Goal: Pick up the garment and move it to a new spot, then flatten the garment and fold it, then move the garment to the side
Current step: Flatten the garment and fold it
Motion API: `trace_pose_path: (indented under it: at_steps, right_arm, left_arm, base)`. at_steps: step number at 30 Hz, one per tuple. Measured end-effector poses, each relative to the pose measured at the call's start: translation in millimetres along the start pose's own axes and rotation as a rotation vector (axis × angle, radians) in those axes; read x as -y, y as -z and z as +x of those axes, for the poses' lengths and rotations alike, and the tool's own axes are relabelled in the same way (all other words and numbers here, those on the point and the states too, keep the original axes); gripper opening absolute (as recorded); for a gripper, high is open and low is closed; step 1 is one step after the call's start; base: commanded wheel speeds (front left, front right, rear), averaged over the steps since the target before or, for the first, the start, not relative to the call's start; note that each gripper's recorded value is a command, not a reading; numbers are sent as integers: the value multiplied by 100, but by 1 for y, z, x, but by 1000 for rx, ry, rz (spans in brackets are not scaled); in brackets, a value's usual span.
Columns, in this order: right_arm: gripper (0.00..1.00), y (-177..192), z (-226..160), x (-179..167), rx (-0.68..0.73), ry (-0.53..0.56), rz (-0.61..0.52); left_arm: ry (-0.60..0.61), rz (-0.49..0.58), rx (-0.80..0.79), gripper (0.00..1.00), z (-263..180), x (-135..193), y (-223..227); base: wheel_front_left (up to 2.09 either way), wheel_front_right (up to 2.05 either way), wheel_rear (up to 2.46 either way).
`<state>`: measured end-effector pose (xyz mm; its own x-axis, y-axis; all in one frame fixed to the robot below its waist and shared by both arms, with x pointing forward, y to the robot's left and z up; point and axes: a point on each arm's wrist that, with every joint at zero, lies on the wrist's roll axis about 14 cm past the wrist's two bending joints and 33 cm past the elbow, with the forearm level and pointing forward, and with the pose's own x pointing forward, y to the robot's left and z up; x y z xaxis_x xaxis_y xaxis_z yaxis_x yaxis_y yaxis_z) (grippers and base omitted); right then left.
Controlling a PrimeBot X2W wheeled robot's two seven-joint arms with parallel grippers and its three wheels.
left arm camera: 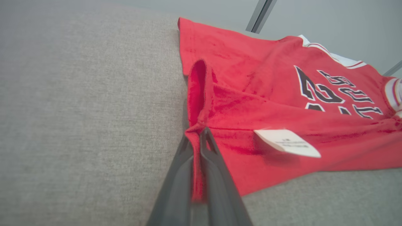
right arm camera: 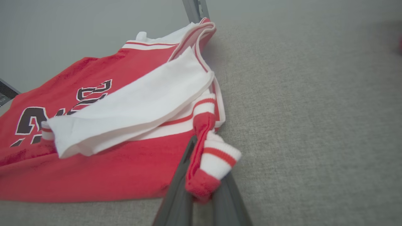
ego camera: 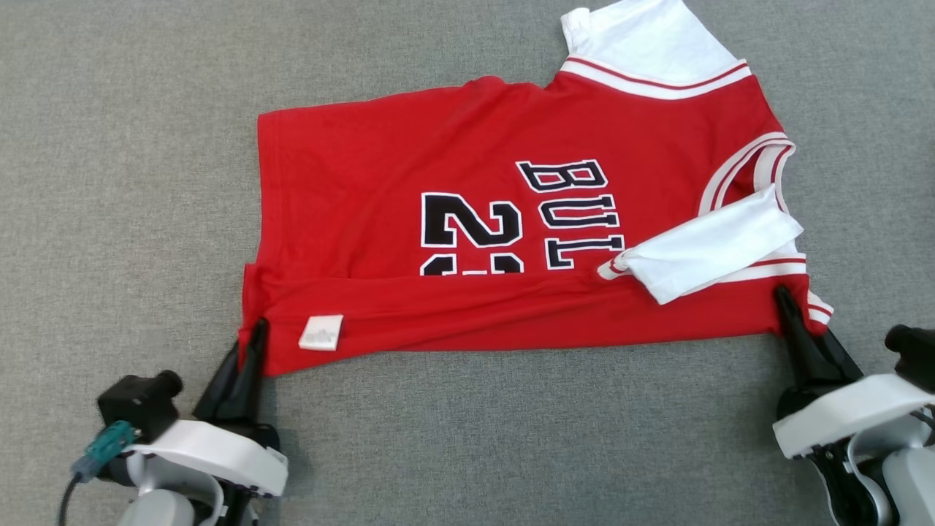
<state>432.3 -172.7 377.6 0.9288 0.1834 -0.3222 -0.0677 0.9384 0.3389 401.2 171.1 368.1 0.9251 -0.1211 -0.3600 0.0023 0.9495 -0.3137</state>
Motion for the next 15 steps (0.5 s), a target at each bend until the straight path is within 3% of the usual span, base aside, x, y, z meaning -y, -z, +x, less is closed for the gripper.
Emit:
trace_pose_path:
  at_steps: [14,15]
  right_arm:
    - [0,-2,-57,11,-48,64,68]
    - [24,-2,-57,13,-47,73,77]
  left_arm:
    - [-48,-9,-48,0,-42,2,-19]
    - [-44,-8,-50,0,-41,5,-20]
  base:
    - [0,0,0]
    - [0,0,0]
